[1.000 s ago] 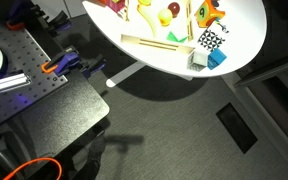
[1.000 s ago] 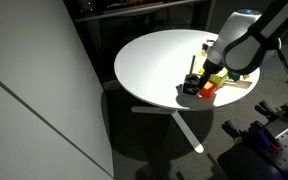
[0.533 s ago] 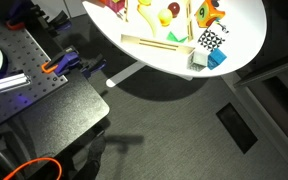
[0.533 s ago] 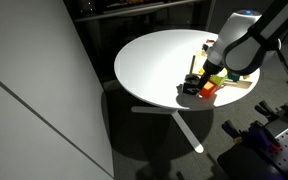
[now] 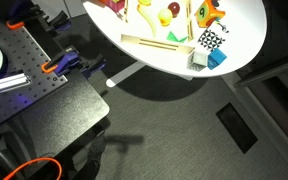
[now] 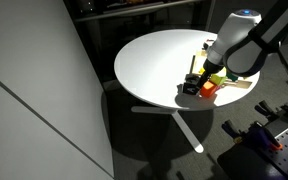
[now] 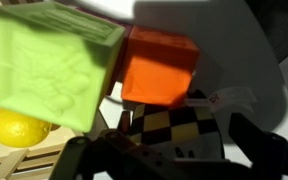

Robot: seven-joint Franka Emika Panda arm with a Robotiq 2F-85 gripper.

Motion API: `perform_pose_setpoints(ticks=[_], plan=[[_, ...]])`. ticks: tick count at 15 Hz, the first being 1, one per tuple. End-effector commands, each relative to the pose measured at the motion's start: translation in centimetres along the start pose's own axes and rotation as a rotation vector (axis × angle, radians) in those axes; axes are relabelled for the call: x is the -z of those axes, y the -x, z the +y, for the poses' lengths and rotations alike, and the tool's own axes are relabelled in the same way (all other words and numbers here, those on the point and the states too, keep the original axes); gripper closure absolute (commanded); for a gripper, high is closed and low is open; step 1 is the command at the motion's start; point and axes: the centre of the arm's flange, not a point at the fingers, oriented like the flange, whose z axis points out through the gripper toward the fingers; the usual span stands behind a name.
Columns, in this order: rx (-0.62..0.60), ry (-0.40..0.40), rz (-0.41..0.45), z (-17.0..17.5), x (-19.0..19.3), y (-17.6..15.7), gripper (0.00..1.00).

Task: Put the yellow block on the pink block, put the plushy cube on the left in the crate and then put the yellow block back in the crate

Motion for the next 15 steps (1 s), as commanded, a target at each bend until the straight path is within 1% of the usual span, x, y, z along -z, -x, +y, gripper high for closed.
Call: perform_pose_setpoints(ticks=[1,10,15], plan=[[-0.002,0.042,0.026,-0.7,0.3,-1.0,0.00],[0.046,0.075,0.063,-1.0,0.2,-2.4,0.00],[0.062,0.067,0.064,-0.7,-0.6,-2.5,0.00]])
